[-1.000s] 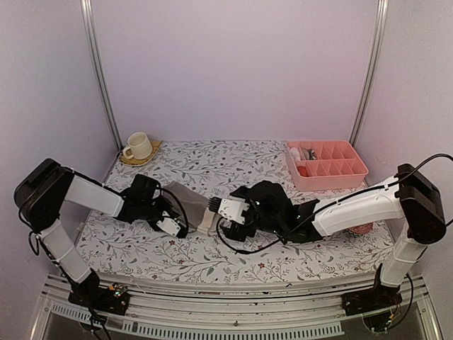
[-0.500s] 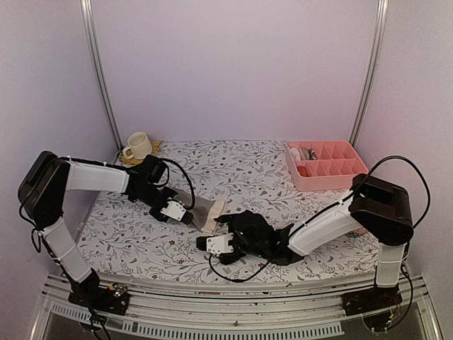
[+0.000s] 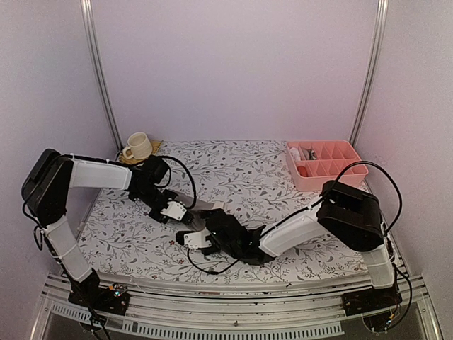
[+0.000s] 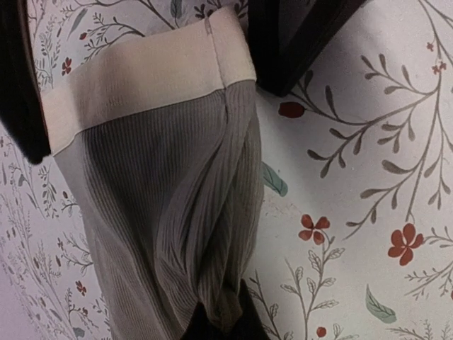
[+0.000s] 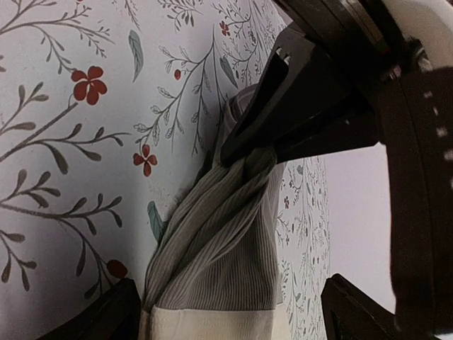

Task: Roll the underwear
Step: Pick up the underwear from the center of the board.

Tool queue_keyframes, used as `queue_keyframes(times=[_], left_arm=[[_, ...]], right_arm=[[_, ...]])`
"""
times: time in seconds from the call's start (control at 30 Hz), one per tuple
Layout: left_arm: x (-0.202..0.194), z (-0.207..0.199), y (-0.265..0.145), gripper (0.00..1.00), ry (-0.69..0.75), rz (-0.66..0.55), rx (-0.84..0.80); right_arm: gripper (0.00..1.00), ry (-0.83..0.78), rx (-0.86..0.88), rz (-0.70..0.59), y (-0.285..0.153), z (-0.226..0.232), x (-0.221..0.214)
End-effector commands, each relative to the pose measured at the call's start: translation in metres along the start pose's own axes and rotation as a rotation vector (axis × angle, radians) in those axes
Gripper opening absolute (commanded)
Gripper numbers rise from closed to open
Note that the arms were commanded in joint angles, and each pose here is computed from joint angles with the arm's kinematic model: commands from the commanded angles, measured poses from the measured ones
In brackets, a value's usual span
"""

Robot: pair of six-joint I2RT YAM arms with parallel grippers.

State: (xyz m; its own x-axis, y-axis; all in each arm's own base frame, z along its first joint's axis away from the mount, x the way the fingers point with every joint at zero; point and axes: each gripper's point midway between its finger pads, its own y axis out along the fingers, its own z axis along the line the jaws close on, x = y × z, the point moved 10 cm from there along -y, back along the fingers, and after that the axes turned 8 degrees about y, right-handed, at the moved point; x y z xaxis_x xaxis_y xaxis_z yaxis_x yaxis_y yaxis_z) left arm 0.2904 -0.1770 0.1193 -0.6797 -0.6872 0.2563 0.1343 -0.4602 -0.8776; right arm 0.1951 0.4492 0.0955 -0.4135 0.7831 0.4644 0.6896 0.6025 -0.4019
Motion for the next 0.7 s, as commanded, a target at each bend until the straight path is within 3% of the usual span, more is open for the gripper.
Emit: queue_keyframes(times=[0.0, 0.37, 0.67], left_arm=[[0.005, 0.005, -0.002, 0.00, -0.014, -0.027, -0.002], [0.006, 0.011, -0.007, 0.00, -0.026, -0.036, 0.016], [0.004, 0.008, -0.007, 0.00, -0.021, -0.022, 0.004]], right_arm=[[0.91, -0.091, 0.029, 0.106, 0.010, 0.018, -0.001], [0.91, -0.128, 0.032, 0.228, 0.031, 0.042, -0.003], [0.89, -0.136, 0.028, 0.278, 0.011, 0.038, -0.025]])
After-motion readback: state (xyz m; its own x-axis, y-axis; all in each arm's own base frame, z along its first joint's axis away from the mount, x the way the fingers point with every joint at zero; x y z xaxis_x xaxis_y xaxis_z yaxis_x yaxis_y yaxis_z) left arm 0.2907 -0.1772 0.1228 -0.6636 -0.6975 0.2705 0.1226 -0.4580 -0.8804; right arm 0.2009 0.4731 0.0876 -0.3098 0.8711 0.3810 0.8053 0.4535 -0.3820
